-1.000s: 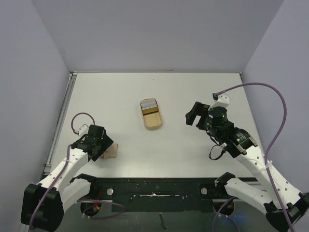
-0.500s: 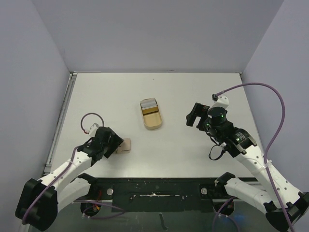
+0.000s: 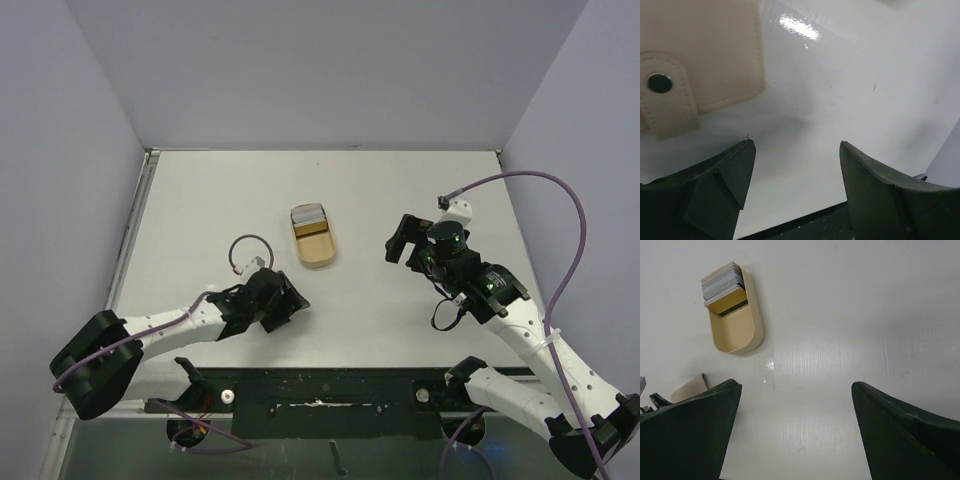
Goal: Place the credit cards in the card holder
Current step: Move the card holder to the center of the board, then open the card holder at the center of the board.
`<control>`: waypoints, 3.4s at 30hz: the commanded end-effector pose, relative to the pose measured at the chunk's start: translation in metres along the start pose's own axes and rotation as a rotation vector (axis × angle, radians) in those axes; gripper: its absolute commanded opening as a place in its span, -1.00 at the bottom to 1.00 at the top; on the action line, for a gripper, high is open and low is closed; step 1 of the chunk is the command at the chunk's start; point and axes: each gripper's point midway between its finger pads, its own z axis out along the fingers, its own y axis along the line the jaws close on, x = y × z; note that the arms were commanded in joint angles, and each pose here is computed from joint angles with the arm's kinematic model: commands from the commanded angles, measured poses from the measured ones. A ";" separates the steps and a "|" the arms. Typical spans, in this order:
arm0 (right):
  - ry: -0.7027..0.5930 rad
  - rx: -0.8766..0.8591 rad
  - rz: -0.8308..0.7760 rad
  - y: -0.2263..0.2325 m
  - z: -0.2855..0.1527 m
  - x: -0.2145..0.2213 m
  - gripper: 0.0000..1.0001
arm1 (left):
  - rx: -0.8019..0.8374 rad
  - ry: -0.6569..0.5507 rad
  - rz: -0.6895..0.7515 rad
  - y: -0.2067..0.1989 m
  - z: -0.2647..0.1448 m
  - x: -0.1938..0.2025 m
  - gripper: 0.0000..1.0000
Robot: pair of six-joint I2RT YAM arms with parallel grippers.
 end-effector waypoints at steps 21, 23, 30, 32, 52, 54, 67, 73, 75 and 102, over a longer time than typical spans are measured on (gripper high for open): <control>-0.010 -0.056 0.003 0.005 0.000 0.003 0.95 | -0.168 -0.186 0.354 0.037 -0.038 -0.121 0.38; 0.007 -0.060 0.006 0.007 0.003 0.006 0.95 | -0.172 -0.165 0.364 0.040 -0.031 -0.118 0.37; 0.026 -0.063 0.002 0.011 0.006 0.008 0.95 | -0.185 -0.087 0.345 0.055 -0.014 -0.100 0.38; 0.028 -0.062 0.002 0.011 0.006 0.008 0.95 | -0.160 -0.058 0.335 0.052 -0.013 -0.093 0.30; 0.086 -0.071 0.039 0.016 0.013 0.021 0.97 | 0.301 0.199 0.308 -0.067 -0.007 0.033 -0.17; 0.096 -0.082 0.045 0.018 0.012 0.023 0.98 | 0.286 0.179 0.319 -0.067 -0.009 0.028 -0.17; 0.196 -0.207 0.108 0.045 0.025 0.054 0.26 | 0.132 -0.007 0.232 -0.026 -0.028 -0.046 -0.16; 0.273 -0.237 0.143 0.070 0.044 0.078 -0.05 | 0.175 0.021 0.205 -0.017 -0.019 -0.048 -0.17; 0.301 -0.246 0.132 0.082 0.049 0.086 -0.08 | 0.156 0.036 0.201 -0.010 -0.013 -0.046 -0.17; 0.574 -0.167 -0.147 0.167 0.112 0.200 -0.31 | 0.220 0.115 0.122 0.011 0.002 -0.022 -0.37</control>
